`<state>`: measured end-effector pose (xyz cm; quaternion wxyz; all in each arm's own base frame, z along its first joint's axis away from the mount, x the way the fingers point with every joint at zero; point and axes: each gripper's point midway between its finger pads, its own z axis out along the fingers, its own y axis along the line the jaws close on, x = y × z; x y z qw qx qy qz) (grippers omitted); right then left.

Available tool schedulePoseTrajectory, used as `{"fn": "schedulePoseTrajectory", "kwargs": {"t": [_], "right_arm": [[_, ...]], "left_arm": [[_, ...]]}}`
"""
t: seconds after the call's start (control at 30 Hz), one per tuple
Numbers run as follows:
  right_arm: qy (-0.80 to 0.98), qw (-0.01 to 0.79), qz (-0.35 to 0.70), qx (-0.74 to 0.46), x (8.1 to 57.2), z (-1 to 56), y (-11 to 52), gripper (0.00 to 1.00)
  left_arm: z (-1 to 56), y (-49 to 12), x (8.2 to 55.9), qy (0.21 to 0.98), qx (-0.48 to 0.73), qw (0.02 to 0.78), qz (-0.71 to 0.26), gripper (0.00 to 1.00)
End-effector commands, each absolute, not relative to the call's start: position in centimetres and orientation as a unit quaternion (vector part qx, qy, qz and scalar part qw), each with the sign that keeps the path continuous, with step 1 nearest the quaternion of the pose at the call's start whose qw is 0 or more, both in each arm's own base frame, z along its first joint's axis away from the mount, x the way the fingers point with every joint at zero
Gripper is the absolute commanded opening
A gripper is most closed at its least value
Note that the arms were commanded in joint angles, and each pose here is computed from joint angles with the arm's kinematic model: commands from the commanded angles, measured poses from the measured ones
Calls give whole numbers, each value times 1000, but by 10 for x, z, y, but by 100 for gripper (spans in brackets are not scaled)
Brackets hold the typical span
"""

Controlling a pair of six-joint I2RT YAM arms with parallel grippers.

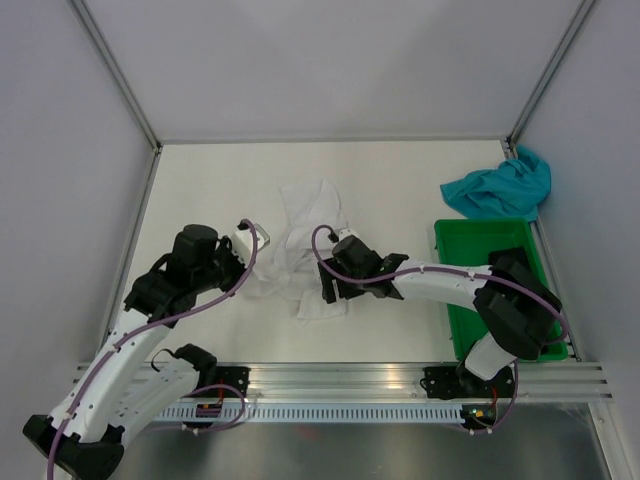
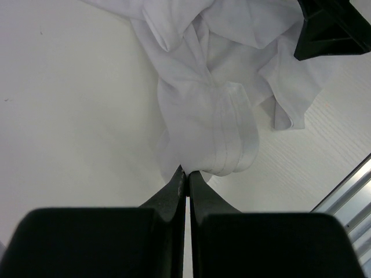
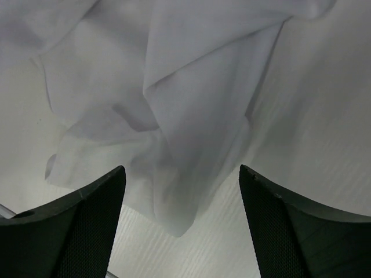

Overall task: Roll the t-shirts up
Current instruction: Flatten the tshirt

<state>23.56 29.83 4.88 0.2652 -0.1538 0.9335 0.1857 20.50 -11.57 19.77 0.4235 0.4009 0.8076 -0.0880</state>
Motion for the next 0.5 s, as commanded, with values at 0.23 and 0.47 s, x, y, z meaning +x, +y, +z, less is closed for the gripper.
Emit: {"fn": "schedulePoseTrajectory", "kwargs": {"t": [0.23,0.47], "right_arm": [[928,297,214,-67,222,32,287,1],[912,384,143,-22,299,80,217,0]], "left_arm": [[176,-124,158,778,485,369,-152,18],[152,-129,132,759,540,306,-196,67]]}}
